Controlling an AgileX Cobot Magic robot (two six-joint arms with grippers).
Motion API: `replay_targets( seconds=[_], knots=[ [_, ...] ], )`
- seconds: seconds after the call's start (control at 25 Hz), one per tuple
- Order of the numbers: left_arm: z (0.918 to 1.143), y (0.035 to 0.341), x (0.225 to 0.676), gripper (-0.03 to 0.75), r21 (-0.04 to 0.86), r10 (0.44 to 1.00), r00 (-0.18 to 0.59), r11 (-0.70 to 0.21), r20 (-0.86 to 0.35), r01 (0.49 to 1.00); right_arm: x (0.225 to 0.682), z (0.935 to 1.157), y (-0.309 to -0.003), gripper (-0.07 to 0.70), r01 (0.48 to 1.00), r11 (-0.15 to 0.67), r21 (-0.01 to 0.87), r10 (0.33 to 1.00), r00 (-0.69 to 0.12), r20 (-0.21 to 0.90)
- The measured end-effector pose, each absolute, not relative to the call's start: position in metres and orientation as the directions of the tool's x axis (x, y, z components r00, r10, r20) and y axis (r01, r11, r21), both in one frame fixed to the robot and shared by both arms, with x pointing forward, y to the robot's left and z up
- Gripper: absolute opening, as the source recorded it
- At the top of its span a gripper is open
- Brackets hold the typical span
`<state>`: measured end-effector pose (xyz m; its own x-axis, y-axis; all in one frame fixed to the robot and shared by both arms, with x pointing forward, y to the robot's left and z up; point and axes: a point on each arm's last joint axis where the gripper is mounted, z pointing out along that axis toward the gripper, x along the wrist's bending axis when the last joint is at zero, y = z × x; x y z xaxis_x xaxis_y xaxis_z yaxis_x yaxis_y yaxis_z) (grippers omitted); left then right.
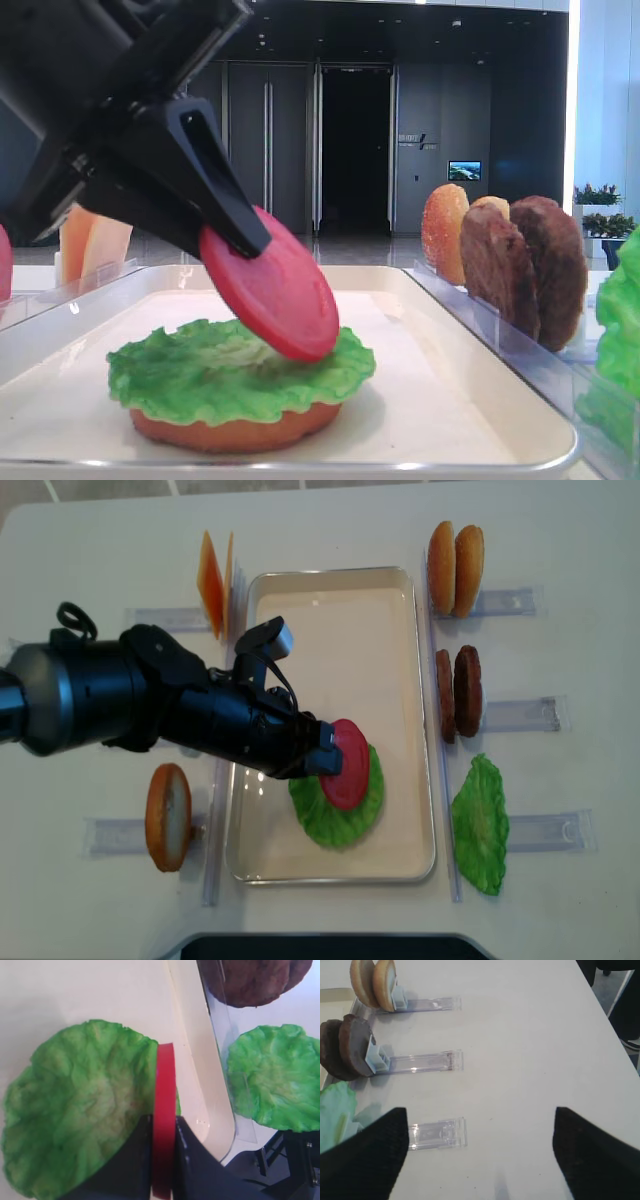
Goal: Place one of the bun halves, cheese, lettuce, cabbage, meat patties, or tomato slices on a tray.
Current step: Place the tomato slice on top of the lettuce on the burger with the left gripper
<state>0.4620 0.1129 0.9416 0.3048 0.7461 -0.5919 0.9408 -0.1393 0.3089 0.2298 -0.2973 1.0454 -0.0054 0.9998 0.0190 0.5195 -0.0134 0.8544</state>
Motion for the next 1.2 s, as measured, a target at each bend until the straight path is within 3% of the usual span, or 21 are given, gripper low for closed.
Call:
replay_targets(
  seconds=[0.8, 1.2],
  knots=[
    [0.9349, 0.1053, 0.4595, 0.054, 0.324, 0.672, 0.382, -0.218, -0.634, 0.921, 0.2298, 1.0454, -0.2973, 0.587, 0.519, -0.013, 0.854, 1.0, -0.005, 0.019],
    [0.9346, 0.1056, 0.4603, 0.054, 0.339, 0.673, 0.398, -0.226, -0.623, 0.913, 0.2298, 1.0454, -0.2973, 0.587, 0.519, -0.013, 0.854, 1.0, -0.005, 0.019]
  ],
)
